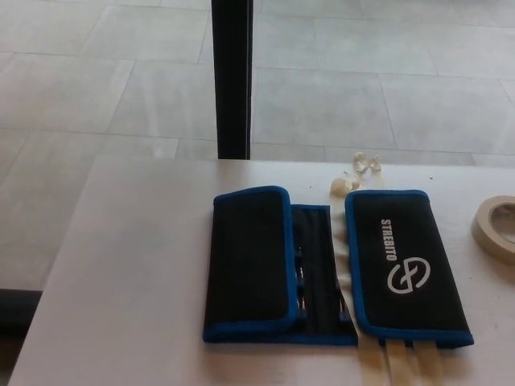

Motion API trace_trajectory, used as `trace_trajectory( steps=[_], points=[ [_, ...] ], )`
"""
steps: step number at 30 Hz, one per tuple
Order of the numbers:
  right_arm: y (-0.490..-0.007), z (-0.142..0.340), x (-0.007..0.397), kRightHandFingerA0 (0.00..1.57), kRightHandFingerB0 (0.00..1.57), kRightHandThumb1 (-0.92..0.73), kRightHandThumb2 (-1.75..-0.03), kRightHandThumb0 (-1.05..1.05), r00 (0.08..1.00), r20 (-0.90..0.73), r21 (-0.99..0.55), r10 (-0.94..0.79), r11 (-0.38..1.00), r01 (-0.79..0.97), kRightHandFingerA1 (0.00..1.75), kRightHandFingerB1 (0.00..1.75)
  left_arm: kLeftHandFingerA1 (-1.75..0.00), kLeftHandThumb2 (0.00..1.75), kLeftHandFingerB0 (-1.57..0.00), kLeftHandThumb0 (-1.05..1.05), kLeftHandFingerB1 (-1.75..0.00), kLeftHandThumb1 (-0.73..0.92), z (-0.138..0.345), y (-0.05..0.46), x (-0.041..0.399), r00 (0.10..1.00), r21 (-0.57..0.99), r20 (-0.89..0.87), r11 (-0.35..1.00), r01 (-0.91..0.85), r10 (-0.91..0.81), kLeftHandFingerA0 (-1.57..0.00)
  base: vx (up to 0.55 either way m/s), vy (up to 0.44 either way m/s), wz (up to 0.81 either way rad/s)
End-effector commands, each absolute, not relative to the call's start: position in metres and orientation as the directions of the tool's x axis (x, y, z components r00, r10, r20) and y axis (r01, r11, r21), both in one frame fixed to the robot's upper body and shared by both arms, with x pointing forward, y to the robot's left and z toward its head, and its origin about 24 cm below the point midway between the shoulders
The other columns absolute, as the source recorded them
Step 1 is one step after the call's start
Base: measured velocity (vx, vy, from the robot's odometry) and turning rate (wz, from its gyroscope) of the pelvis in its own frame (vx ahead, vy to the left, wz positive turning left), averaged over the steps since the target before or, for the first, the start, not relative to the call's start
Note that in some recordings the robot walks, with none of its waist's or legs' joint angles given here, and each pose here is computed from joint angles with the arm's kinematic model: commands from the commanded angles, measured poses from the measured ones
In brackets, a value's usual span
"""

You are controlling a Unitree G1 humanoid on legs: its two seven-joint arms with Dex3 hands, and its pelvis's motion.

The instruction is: The robot uses its right hand to lift an edge of the toolkit kept in middle of the desk and make one fold in it

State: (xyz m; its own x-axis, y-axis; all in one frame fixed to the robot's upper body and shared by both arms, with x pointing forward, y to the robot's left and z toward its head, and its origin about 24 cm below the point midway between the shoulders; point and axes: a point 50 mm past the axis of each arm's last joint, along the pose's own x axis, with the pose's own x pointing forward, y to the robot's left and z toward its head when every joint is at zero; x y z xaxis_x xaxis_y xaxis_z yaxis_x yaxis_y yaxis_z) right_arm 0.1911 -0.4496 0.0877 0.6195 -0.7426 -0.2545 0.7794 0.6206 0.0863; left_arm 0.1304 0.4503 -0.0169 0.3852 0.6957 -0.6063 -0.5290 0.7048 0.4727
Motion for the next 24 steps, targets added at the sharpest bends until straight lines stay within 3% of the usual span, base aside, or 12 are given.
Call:
trace_trajectory(
  steps=[1,2,4,5,9,10,12,14,16,21,22,24],
  points=[
    [-0.468,0.034,0.139,0.66,0.06,-0.54,-1.04,-0.65,0.222,-0.373,0.393,-0.901,0.063,0.917,0.96,0.64,-0.73,0.66,-0.44,-0.75,-0.59,0.89,-0.020,0.451,0.124,0.355,0.461,-0.611,0.682,-0.567,0.708,-0.50,0.00,0.000,0.00],
    [-0.467,0.029,0.138,0.47,0.03,-0.75,-0.65,-0.65,0.223,-0.390,0.408,-0.894,0.050,0.911,1.08,0.83,-0.71,0.66,-0.45,-0.76,-0.59,0.89,-0.020,0.451,0.124,0.356,0.461,-0.611,0.683,-0.567,0.707,-0.51,0.00,0.000,0.00],
    [-0.465,0.025,0.138,0.47,0.03,-0.75,-0.65,-0.65,0.222,-0.403,0.423,-0.888,0.034,0.905,1.08,0.83,-0.71,0.66,-0.45,-0.76,-0.59,0.89,-0.020,0.451,0.124,0.354,0.463,-0.611,0.683,-0.565,0.708,-0.51,0.00,0.000,0.00],
    [-0.458,0.011,0.140,0.55,0.21,-0.75,-0.70,-0.65,0.211,-0.463,0.422,-0.861,-0.005,0.907,1.22,1.01,-0.68,0.67,-0.42,-0.75,-0.54,0.90,-0.019,0.451,0.125,0.362,0.464,-0.610,0.688,-0.558,0.705,-0.49,0.00,0.000,0.00],
    [-0.450,0.000,0.142,0.55,0.19,-0.76,-0.69,-0.68,0.203,-0.497,0.366,-0.844,0.008,0.931,1.16,1.02,-0.70,0.66,-0.40,-0.76,-0.53,0.90,-0.019,0.452,0.123,0.359,0.454,-0.609,0.682,-0.573,0.707,-0.51,0.00,0.000,0.00],
    [-0.446,-0.006,0.142,0.75,0.52,-0.76,-0.70,-0.69,0.198,-0.510,0.335,-0.837,0.019,0.942,1.18,1.02,-0.70,0.66,-0.39,-0.76,-0.52,0.90,-0.019,0.453,0.120,0.355,0.468,-0.609,0.683,-0.561,0.709,-0.51,0.00,0.000,0.00],
    [-0.440,-0.014,0.144,0.79,0.53,-0.77,-0.70,-0.71,0.206,-0.528,0.295,-0.824,0.050,0.954,1.18,0.98,-0.69,0.66,-0.41,-0.76,-0.52,0.90,-0.020,0.452,0.120,0.354,0.467,-0.610,0.683,-0.561,0.708,-0.51,0.00,0.000,0.00],
    [-0.437,-0.018,0.143,0.62,0.45,-0.79,-0.70,-0.71,0.232,-0.527,0.300,-0.818,0.077,0.951,1.10,0.94,-0.68,0.66,-0.38,-0.77,-0.51,0.89,-0.020,0.451,0.122,0.354,0.454,-0.614,0.682,-0.573,0.706,-0.50,0.00,0.000,0.00],
    [-0.433,-0.021,0.147,0.55,0.19,-0.80,-0.68,-0.72,0.256,-0.531,0.307,-0.808,0.098,0.947,1.02,0.87,-0.69,0.66,-0.41,-0.76,-0.55,0.89,-0.019,0.452,0.123,0.358,0.464,-0.611,0.686,-0.560,0.706,-0.50,0.00,0.000,0.00],
    [-0.424,-0.030,0.151,0.58,0.47,-0.79,-0.69,-0.74,0.240,-0.565,0.267,-0.789,0.100,0.958,1.10,1.07,-0.72,0.66,-0.45,-0.74,-0.66,0.89,-0.018,0.452,0.125,0.359,0.437,-0.611,0.678,-0.591,0.706,-0.49,0.00,0.000,0.00],
    [-0.424,-0.030,0.151,0.79,0.55,-0.77,-0.70,-0.74,0.237,-0.568,0.267,-0.788,0.096,0.959,1.29,1.08,-0.76,0.66,-0.47,-0.75,-0.67,0.90,-0.018,0.452,0.125,0.361,0.430,-0.610,0.678,-0.596,0.705,-0.53,0.00,0.000,0.00],
    [-0.422,-0.031,0.153,0.77,0.46,-0.77,-0.70,-0.74,0.231,-0.568,0.254,-0.790,0.099,0.962,1.18,1.08,-0.76,0.66,-0.48,-0.76,-0.65,0.89,-0.016,0.453,0.126,0.355,0.457,-0.602,0.673,-0.582,0.716,-0.56,0.00,0.000,0.00]
  ],
)
